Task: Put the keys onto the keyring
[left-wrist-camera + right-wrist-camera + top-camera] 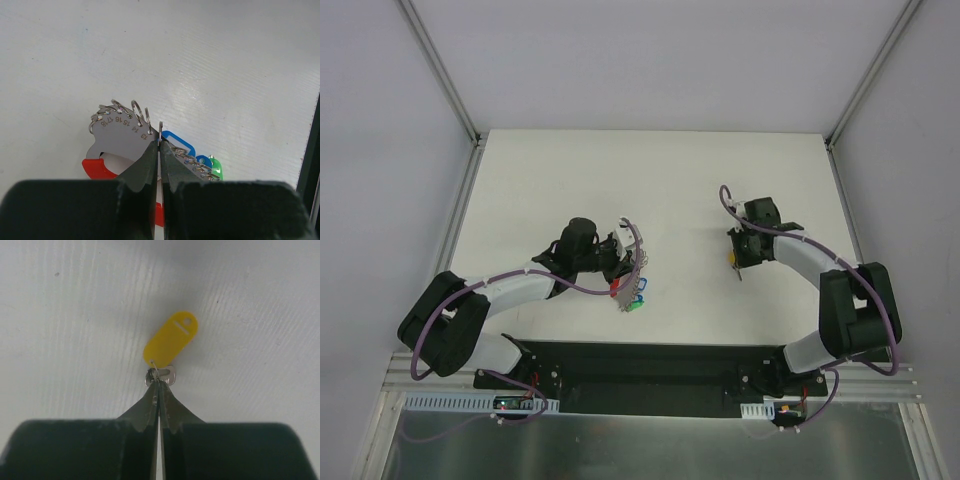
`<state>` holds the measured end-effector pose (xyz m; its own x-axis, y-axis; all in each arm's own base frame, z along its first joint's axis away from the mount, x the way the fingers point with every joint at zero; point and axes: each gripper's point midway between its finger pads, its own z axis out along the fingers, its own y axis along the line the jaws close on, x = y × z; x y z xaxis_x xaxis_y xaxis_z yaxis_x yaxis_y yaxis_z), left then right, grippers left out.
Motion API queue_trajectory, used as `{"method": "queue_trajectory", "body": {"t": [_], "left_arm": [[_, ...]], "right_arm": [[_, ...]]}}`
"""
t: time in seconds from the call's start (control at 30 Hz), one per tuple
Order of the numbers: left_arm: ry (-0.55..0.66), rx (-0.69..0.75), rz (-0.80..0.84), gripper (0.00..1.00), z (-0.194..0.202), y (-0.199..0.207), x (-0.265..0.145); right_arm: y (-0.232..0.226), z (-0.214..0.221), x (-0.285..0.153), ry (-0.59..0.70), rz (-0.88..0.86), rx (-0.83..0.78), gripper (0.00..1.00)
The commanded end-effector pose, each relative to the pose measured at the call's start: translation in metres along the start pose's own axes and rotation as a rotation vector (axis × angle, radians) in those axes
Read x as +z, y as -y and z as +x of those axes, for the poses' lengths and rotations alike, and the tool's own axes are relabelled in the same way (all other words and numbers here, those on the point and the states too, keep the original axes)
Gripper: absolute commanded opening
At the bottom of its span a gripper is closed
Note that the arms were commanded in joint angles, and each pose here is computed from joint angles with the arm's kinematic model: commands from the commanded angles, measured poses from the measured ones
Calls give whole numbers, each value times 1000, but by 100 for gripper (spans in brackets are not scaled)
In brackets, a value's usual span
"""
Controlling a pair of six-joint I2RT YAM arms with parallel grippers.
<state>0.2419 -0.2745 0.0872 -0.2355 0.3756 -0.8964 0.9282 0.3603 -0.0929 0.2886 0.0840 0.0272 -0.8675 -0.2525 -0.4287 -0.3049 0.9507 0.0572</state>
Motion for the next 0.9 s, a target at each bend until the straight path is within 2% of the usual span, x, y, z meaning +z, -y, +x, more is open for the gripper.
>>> {"method": "queue_trajectory", "body": {"t": [0.0, 0.23, 0.57, 0.87], "left_arm": [[45, 43, 8, 0, -16, 2, -4], [48, 46, -7, 0, -17, 1, -6], [51, 55, -24, 0, -16, -1, -9], [54, 60, -36, 0, -17, -2, -11]], "right_arm": [[-4, -14, -13, 61, 21, -52, 1], [-20, -13, -11, 49, 58, -69, 1], [-80, -8, -10, -5, 56, -139, 1], [-111, -5, -4, 11, 78, -172, 1]]}}
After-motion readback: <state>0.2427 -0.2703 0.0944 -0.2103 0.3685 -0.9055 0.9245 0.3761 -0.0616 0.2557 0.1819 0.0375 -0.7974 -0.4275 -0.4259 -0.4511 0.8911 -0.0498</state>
